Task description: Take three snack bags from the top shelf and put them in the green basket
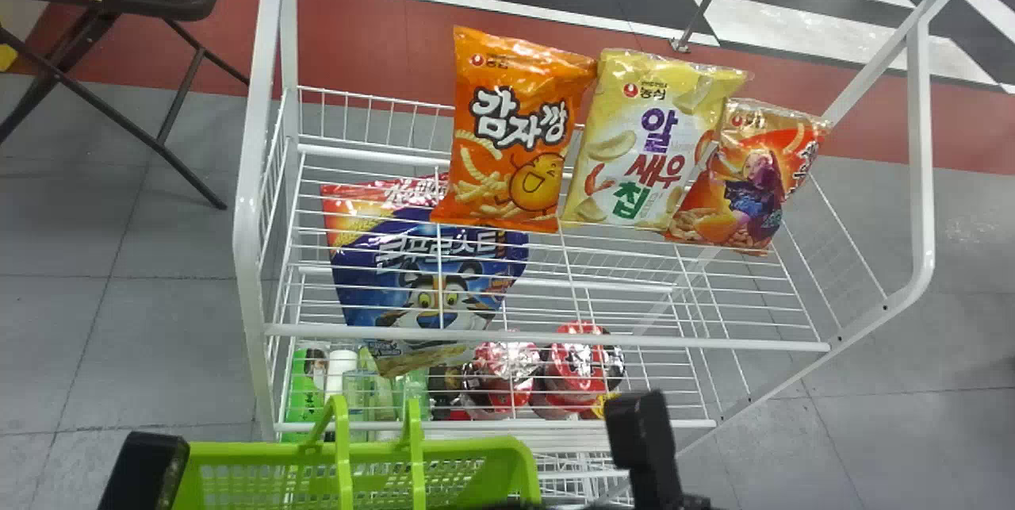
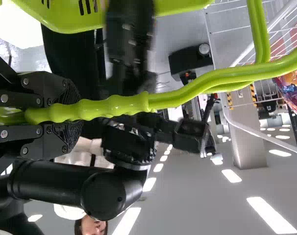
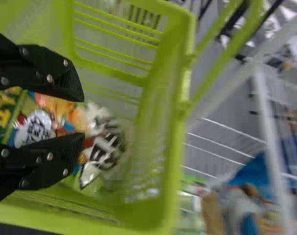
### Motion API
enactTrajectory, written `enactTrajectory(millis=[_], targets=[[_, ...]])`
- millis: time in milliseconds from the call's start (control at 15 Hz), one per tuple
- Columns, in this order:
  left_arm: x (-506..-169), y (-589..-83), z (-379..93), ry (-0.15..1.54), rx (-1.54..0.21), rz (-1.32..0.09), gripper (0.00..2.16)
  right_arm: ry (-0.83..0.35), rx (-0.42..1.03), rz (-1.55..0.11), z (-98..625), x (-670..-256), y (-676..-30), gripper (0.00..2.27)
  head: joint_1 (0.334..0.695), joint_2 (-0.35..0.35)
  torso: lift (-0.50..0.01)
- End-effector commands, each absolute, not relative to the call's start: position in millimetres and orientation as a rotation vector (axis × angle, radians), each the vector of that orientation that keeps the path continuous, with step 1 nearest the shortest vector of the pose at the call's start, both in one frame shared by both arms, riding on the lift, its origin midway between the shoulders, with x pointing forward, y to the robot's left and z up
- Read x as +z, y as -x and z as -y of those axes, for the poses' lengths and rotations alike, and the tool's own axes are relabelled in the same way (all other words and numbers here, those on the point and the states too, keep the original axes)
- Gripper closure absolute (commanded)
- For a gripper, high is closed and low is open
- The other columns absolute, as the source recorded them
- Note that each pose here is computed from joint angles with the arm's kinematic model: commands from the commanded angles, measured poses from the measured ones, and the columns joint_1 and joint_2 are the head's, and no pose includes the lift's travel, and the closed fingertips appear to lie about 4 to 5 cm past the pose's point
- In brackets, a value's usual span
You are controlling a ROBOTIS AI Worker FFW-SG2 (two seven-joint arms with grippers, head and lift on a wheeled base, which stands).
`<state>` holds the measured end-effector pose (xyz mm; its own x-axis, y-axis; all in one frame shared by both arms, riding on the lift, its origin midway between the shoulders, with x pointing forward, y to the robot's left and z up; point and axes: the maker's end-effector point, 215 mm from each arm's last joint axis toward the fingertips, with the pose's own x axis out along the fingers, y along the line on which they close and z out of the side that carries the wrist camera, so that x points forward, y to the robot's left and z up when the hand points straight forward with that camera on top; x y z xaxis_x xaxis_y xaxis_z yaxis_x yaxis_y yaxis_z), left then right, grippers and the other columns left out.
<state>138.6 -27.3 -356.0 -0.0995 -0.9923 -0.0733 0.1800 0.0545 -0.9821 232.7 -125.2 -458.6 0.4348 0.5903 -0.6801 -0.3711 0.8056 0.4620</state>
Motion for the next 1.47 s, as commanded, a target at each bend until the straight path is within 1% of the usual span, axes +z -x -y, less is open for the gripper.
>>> enactTrajectory(millis=[0, 133, 267, 467, 600, 733, 1067, 1267, 1400], targets=[[-355.5, -137.8, 28.2, 0.978, -1.321, -1.183, 1.63, -0.219, 0.626, -0.71, 128.5, -426.4, -278.6, 0.07, 0.695, -0.35, -0.028], [-355.7, -137.2, 28.3, 0.976, -1.322, -1.185, 1.63, -0.162, 0.607, -0.468, 134.0, -384.1, -318.6, 0.09, 0.695, -0.35, -0.028], [-355.7, -135.7, 29.3, 0.981, -1.327, -1.188, 1.61, -0.098, 0.523, -0.249, 149.9, -342.6, -359.9, 0.09, 0.695, -0.35, -0.028], [-355.7, -131.4, 30.6, 0.979, -1.338, -1.198, 1.61, -0.079, 0.385, -0.148, 172.1, -325.5, -417.7, 0.12, 0.695, -0.35, -0.028], [-355.2, -129.1, 31.5, 0.984, -1.344, -1.202, 1.61, -0.059, 0.339, -0.113, 177.7, -315.9, -453.3, 0.12, 0.695, -0.35, -0.028], [-355.4, -127.4, 31.7, 0.987, -1.348, -1.205, 1.61, -0.025, 0.328, -0.147, 171.2, -325.2, -483.4, 0.12, 0.695, -0.35, -0.028], [-357.9, -127.3, 31.1, 0.981, -1.345, -1.21, 1.61, 0.033, 0.189, -0.152, 191.3, -340.7, -539.6, 0.09, 0.695, -0.35, -0.028], [-359.1, -128.4, 31.4, 0.977, -1.342, -1.21, 1.61, 0.087, 0.158, -0.149, 191.5, -342.9, -572.6, 0.12, 0.695, -0.35, -0.028], [-359.9, -130.4, 30.8, 0.972, -1.341, -1.21, 1.61, 0.102, 0.161, -0.151, 189.6, -346.1, -586.3, 0.16, 0.695, -0.35, -0.028]])
